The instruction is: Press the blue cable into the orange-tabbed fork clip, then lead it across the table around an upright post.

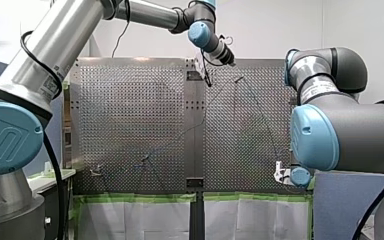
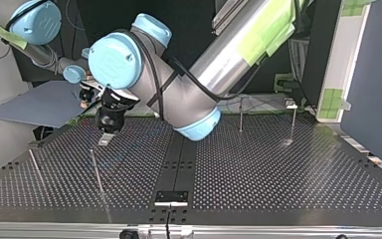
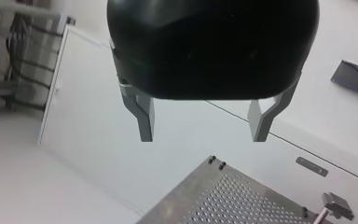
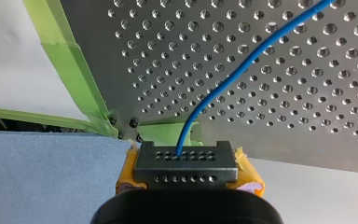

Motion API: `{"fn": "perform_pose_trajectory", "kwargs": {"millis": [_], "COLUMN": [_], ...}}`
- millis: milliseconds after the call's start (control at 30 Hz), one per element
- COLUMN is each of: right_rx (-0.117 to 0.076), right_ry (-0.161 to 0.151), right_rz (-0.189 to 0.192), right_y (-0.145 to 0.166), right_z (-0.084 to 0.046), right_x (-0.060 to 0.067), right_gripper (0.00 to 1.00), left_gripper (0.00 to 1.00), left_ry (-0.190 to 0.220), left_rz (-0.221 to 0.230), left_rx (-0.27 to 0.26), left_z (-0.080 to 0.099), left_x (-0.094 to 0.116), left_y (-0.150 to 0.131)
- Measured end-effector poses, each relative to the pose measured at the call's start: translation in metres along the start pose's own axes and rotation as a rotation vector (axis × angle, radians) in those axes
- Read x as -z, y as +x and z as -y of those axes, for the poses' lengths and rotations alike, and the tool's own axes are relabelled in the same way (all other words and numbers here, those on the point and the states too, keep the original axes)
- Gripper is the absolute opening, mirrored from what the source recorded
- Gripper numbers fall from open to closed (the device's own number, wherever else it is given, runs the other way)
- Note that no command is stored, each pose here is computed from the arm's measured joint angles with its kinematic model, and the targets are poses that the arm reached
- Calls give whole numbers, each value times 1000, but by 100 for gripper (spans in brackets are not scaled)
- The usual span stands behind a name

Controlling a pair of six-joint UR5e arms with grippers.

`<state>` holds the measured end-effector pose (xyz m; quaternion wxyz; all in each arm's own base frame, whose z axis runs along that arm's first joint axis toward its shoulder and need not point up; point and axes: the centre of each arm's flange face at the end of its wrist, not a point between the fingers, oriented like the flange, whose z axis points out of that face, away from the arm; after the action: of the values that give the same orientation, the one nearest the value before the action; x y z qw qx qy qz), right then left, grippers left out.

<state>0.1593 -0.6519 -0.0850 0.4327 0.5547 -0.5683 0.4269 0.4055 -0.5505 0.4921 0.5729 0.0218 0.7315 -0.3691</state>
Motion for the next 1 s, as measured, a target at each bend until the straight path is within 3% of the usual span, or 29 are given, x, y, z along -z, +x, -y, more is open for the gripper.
{"fn": "perform_pose_trajectory", "kwargs": {"millis": [167,433,533,1000], "right_rx": [0,0,0,-1], "right_ry": [0,-1,0,-1], "right_rz": [-1,0,0,-2], "right_y": [0,0,0,1], "right_z": [0,0,0,-1], "right_x": [0,0,0,-1], "right_gripper": [0,0,0,0], "left_gripper": [100,100,100,100], "left_ry": [-4,-80,-91,-74], "left_rz": [9,-21,-32,-31], "left_rx": [-49,-148,-179,-310], "left_z": [0,-5,-6,7], "left_x": [-12,-32,-36,-33], "left_y": [5,28,35,45]}}
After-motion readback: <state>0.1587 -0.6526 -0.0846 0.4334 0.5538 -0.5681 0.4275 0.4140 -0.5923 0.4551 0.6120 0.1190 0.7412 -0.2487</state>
